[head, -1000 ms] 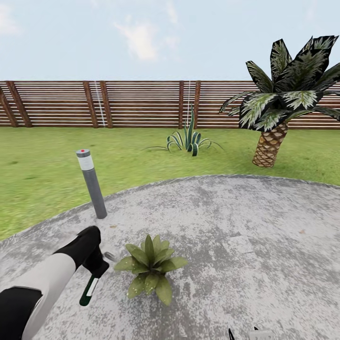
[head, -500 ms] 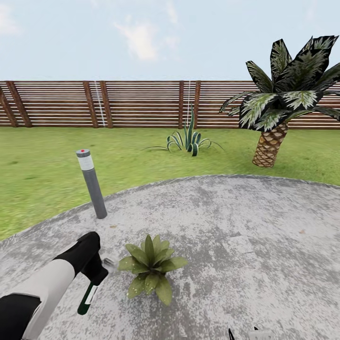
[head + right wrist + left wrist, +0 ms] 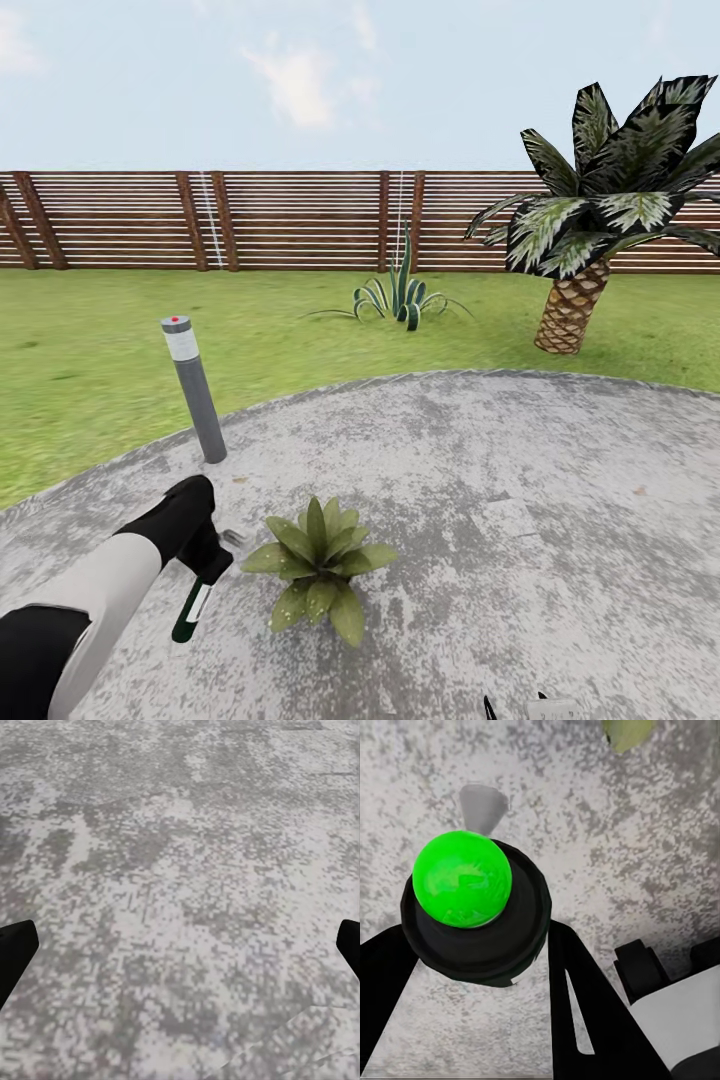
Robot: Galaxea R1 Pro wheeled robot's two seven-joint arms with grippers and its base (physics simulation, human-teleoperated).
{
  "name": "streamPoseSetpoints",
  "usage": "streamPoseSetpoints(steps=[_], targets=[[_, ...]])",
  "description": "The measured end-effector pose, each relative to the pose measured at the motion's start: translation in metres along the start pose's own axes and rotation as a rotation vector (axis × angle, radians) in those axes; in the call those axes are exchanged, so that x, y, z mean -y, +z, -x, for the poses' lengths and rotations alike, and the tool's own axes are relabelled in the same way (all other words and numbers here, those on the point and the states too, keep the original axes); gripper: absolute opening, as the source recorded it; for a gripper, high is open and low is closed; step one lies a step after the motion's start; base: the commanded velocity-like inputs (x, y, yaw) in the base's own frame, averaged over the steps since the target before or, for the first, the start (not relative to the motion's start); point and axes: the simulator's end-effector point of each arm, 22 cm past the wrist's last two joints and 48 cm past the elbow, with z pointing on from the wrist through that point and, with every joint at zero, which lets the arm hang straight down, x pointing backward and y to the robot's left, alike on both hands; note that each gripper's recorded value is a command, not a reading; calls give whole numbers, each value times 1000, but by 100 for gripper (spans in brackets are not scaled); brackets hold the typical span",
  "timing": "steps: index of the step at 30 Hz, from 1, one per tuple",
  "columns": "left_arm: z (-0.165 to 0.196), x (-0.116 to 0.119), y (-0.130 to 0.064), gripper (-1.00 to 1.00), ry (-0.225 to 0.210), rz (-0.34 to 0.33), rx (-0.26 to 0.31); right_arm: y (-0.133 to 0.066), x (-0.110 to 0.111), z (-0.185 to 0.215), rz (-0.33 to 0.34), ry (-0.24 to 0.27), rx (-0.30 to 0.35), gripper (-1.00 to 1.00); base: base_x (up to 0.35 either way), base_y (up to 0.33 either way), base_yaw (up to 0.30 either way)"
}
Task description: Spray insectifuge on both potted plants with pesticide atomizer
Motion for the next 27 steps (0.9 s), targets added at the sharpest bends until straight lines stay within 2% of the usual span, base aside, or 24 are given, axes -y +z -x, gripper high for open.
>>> streamPoseSetpoints(steps=[8,12,16,20,27], targets=[[-14,3,13,-100,2,-10,-28,0,0,0,0,0,0,100,0,0,0],[-28,11,28,-100,6,-22,-56,0,-1,0,3,0,0,100,0,0,0],[-24,12,25,-100,3,-23,-45,0,-6,1,4,7,2,100,0,0,0],[-15,14,19,-100,5,-24,-32,1,3,4,-12,7,11,100,60,0,0],[-4,13,10,-100,8,-17,-12,1,8,4,-4,-10,10,100,245,30,0]])
